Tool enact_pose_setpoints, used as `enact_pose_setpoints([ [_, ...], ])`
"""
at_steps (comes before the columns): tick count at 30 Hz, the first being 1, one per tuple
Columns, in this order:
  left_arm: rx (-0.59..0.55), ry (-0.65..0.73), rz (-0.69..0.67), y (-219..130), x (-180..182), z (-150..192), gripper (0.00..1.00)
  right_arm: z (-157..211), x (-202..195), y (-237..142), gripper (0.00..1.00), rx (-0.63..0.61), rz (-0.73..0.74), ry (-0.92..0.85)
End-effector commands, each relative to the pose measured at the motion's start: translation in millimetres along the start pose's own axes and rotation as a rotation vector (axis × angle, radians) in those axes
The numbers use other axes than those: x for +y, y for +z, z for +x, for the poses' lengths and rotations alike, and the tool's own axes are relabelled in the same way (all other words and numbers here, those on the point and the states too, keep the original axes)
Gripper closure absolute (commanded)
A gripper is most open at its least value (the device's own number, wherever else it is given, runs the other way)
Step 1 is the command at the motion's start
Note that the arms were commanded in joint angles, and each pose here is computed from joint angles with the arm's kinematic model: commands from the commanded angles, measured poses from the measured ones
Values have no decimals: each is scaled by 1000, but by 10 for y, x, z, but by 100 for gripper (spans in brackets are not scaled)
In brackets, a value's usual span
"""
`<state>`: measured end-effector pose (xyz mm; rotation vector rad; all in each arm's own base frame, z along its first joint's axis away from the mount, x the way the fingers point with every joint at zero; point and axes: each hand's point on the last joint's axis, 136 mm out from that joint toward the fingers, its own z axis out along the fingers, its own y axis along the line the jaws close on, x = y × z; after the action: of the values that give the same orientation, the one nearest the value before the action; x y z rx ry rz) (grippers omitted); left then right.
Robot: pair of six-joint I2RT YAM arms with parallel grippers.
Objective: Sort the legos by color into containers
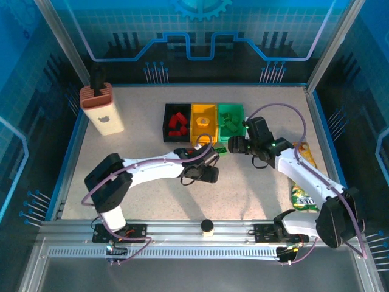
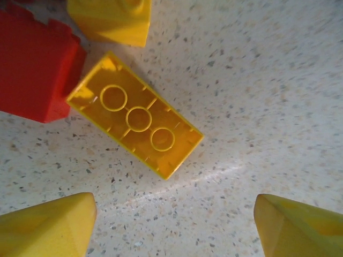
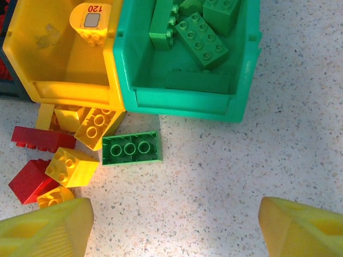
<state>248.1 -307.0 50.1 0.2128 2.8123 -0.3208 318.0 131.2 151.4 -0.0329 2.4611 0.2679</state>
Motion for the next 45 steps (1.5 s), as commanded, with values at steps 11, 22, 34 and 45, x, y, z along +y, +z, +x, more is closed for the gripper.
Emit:
enact_pose_setpoints([
  [11, 30, -25, -132, 232, 73, -62, 25, 217, -89, -84, 19, -34, -13, 52],
  [22, 31, -39, -169, 329, 170, -196, 36, 301, -168, -100, 20, -30, -6, 66],
  [34, -7, -40, -243, 138, 483, -37, 68, 357, -189, -96, 20, -31, -14, 77],
  [45, -104, -42, -186, -301, 477, 25, 71, 402, -175, -81, 21, -30, -29, 90],
])
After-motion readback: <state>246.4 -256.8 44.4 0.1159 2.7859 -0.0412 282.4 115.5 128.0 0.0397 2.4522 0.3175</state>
